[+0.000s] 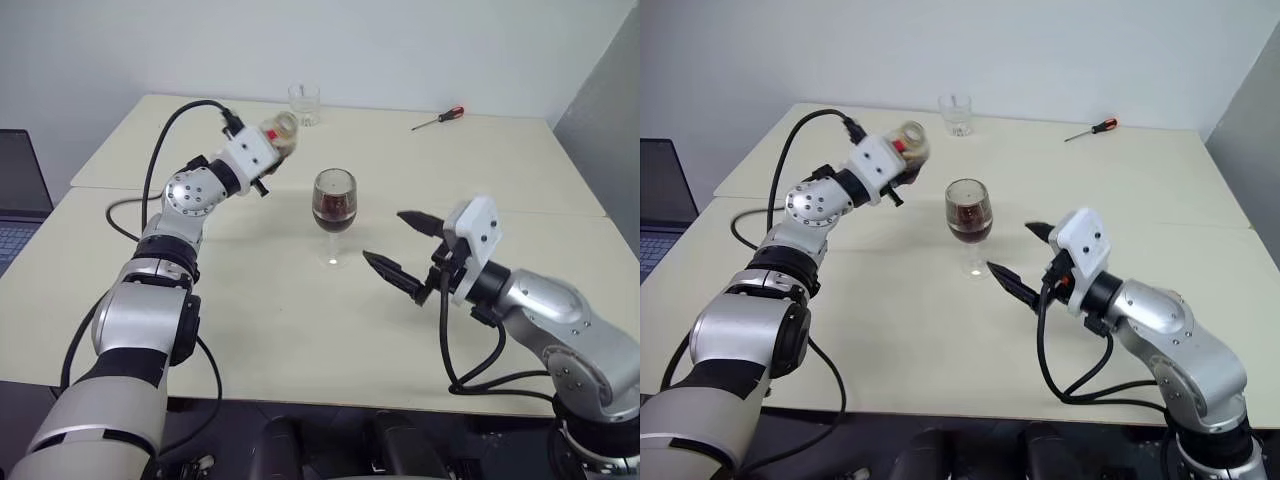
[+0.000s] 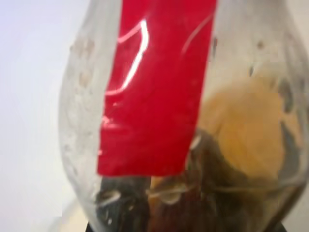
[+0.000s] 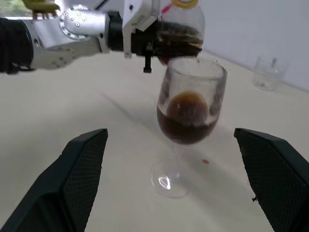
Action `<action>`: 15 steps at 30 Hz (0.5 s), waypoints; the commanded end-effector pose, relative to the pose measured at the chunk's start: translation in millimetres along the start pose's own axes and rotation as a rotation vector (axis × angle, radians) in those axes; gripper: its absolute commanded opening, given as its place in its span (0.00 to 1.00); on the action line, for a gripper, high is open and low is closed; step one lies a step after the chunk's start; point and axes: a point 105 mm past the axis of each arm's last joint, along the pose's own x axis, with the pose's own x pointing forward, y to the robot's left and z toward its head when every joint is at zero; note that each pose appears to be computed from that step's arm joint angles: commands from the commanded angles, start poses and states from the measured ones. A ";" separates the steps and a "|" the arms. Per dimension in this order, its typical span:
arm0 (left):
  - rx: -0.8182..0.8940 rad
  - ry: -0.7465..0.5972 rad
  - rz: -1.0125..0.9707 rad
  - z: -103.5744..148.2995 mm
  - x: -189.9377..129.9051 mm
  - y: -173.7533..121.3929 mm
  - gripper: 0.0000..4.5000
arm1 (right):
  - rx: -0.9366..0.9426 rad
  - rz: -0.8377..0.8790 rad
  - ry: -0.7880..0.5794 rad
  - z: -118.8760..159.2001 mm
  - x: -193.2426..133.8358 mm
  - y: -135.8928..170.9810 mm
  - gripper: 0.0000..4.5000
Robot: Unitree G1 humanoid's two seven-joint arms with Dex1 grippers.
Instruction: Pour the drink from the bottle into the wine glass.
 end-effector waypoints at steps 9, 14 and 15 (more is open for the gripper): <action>-0.326 0.093 0.289 -52.9 -48.1 33.1 0.24 | -0.019 0.119 0.019 44.0 19.4 3.5 1.00; -0.431 0.106 0.348 -69.5 -55.8 26.4 0.24 | -0.013 0.115 0.077 40.0 27.9 1.6 1.00; -0.439 0.113 0.359 -72.2 -57.0 25.8 0.24 | -0.013 0.117 0.080 40.1 29.0 2.0 1.00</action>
